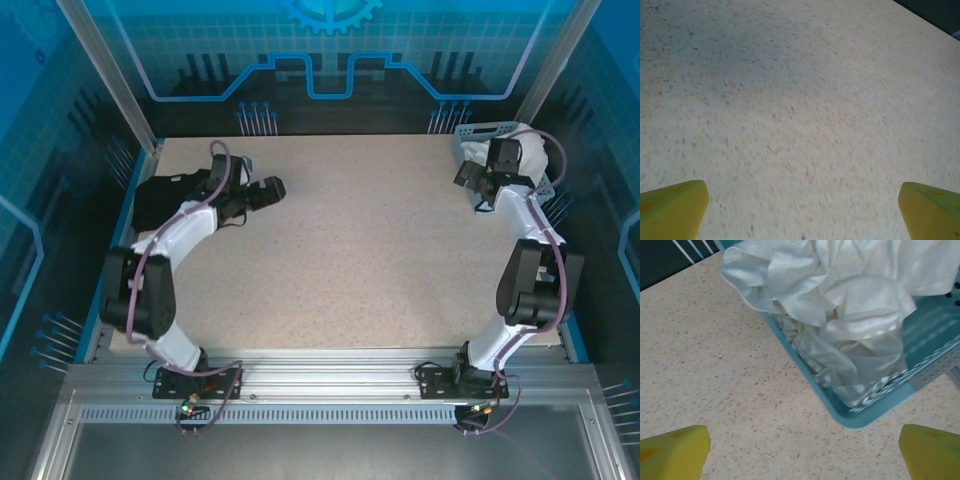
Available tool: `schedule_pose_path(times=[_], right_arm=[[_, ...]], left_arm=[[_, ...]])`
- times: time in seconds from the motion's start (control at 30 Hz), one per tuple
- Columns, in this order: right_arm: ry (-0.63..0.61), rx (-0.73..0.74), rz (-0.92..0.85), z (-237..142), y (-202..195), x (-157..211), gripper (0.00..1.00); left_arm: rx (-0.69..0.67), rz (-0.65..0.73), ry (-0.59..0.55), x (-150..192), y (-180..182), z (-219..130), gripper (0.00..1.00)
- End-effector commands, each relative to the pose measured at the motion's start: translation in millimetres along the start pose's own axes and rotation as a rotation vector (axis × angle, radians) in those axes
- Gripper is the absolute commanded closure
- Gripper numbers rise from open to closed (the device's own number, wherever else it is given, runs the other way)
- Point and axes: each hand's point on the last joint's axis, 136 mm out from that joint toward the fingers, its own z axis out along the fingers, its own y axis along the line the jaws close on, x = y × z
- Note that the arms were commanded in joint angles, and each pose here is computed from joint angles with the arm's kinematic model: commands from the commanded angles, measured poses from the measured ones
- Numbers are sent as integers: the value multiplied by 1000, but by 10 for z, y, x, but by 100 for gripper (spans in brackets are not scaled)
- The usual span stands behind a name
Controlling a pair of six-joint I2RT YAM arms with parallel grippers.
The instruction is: Fold the inside-out t-shirt
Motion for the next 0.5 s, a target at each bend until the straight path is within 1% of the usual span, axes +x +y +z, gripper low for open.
schedule_pose_path(times=[0.0,0.1,0.17,0.23,0.37,0.47], right_arm=[[30,-99,36,-31,212,-21,2],[40,-138,47,8,290,-11,2],[53,-158,60,53,330,9,2],[64,-170,68,102,363,17,2],[80,-152,65,216,353,4,2],[82,-94,58,346,248,-52,2]], left_arm=[[-3,-137,84,-101,241,283,1],[-11,-212,121,-215,493,547,2],[-23,-259,172,-222,646,707,4],[-32,-287,189,-226,776,806,5],[-50,-340,185,-298,1031,890,6],[-55,-367,152,-425,1186,876,6]])
